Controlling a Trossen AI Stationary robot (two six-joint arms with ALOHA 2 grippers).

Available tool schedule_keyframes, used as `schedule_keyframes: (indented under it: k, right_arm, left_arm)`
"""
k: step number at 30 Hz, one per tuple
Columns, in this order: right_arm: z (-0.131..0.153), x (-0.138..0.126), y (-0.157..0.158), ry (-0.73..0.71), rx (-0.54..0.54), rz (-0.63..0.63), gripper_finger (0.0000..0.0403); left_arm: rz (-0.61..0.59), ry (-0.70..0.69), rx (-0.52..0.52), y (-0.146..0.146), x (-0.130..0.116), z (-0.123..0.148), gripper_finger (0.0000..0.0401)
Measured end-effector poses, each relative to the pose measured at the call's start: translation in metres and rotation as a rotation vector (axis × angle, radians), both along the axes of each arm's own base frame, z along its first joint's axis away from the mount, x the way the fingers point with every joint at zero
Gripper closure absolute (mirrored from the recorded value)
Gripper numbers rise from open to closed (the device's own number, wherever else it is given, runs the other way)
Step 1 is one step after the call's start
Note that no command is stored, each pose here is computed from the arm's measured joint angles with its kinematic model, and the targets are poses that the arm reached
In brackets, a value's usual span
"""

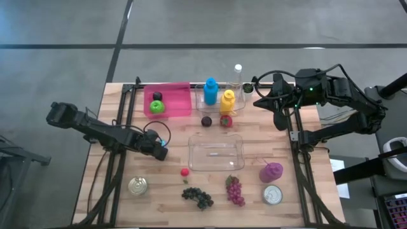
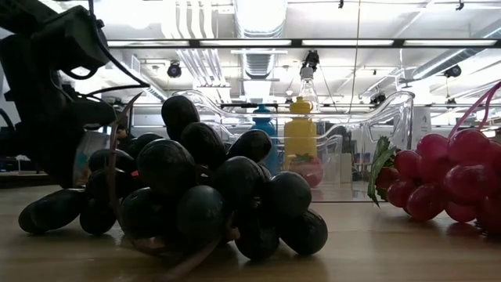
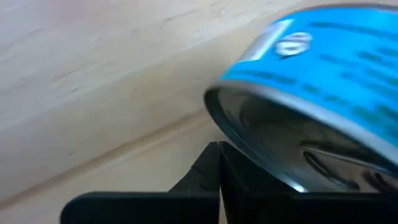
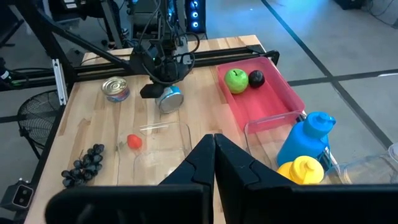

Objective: Pick & Place Food Item
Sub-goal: Put the yellow blue tuna can into the bottom transparent bin

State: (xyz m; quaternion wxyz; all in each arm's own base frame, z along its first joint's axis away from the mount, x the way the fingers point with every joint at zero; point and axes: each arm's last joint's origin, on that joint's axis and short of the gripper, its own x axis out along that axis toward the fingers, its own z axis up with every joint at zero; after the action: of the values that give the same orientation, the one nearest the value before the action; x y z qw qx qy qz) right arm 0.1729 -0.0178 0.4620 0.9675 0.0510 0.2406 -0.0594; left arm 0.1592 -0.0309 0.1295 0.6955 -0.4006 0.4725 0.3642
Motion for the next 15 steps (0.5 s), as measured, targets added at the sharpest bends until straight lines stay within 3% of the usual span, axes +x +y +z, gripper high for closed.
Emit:
schedule_keyframes:
  k: [15]
  right_arm:
    - [0.0001, 0.0001, 0.0, -0.001, -0.001, 0.0, 0.0394]
  left_arm:
    - [-0.026, -0.007, -0.093, -0.0042, 0.0065, 0.0094, 0.0401]
